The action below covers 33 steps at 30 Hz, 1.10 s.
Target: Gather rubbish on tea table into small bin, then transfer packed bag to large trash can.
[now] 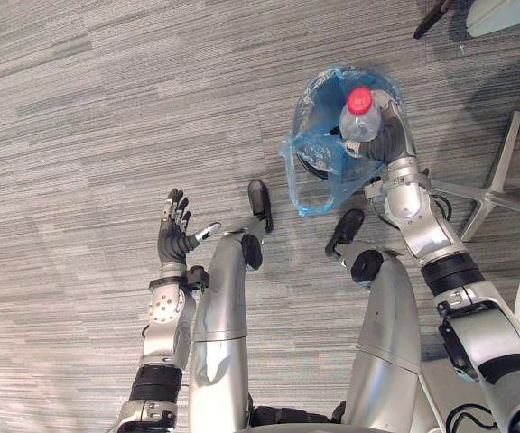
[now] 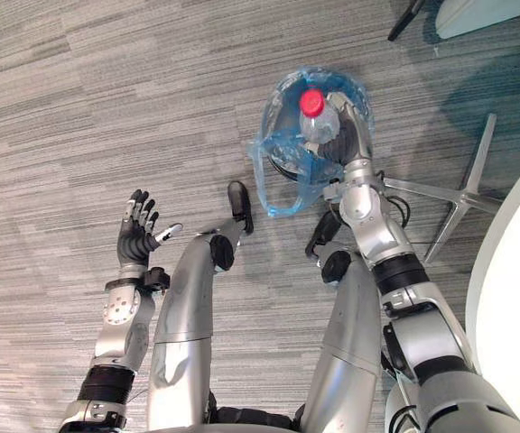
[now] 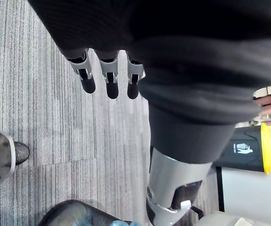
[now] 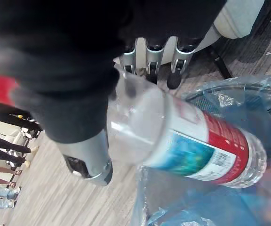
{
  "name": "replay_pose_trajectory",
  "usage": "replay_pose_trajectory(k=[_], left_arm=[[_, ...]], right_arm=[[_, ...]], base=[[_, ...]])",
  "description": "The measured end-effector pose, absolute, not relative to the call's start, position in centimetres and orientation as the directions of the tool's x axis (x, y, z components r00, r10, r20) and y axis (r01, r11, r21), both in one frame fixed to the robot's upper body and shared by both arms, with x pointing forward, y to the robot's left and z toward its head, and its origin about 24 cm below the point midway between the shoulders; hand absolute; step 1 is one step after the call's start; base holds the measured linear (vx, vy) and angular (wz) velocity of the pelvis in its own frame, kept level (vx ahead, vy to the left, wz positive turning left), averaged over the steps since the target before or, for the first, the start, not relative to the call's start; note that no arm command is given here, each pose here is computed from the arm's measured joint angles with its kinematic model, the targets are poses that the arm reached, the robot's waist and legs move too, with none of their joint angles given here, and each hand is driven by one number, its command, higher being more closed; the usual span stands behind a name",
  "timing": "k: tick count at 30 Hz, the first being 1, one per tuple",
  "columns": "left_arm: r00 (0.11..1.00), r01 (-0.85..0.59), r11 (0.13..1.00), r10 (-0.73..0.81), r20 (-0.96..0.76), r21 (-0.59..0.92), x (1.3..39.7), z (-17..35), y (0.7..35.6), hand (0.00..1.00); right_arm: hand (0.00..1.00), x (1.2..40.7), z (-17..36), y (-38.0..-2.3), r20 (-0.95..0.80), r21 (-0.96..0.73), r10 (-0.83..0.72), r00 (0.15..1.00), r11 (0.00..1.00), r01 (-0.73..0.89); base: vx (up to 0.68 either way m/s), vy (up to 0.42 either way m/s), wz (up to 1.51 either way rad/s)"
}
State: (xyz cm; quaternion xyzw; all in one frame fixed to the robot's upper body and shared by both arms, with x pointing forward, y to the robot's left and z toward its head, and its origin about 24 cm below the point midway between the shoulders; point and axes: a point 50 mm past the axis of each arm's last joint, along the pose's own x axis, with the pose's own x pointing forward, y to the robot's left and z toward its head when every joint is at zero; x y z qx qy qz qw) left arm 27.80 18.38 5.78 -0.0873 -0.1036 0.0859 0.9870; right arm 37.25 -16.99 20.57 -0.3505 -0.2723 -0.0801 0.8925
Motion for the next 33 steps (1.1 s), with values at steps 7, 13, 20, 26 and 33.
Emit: replay_pose_trajectory(k=[7,13,20,26,33], left_arm=[[0.968,-0.180,0.965,0.209,0.142,-0.190,28.1,5.0,18.4,0.00],[0.971,-0.195,0.965,0.215,0.104,-0.174,28.4,4.2,17.8,0.00],[0.974,-0.214,0.962,0.224,0.039,-0.171,28.7,3.0,17.8,0.00],[0.968,-0.247,0.960,0.250,0.008,-0.134,29.0,2.3,18.2,0.00],[0.969,-0.245,0.961,0.247,0.001,-0.132,29.6,2.3,18.0,0.00]], right_arm=[[0.00,36.9,21.9,-16.2,0.601,-0.525,0.039,0.798,0.772,0.358],[0.00,35.6,20.5,-14.3,0.607,-0.494,0.067,0.792,0.813,0.309],[0.00,34.9,17.6,-13.2,0.555,-0.571,0.114,0.824,0.772,0.278],[0.00,34.5,16.6,-11.1,0.529,-0.687,0.231,0.816,0.682,0.252],[0.00,36.1,14.9,-10.2,0.429,-0.814,0.287,0.857,0.534,0.228]], base=[[-0.06,-0.007,0.00],[-0.04,-0.007,-0.06],[-0.04,-0.007,-0.04],[-0.04,-0.007,-0.01],[-0.01,-0.002,-0.01]])
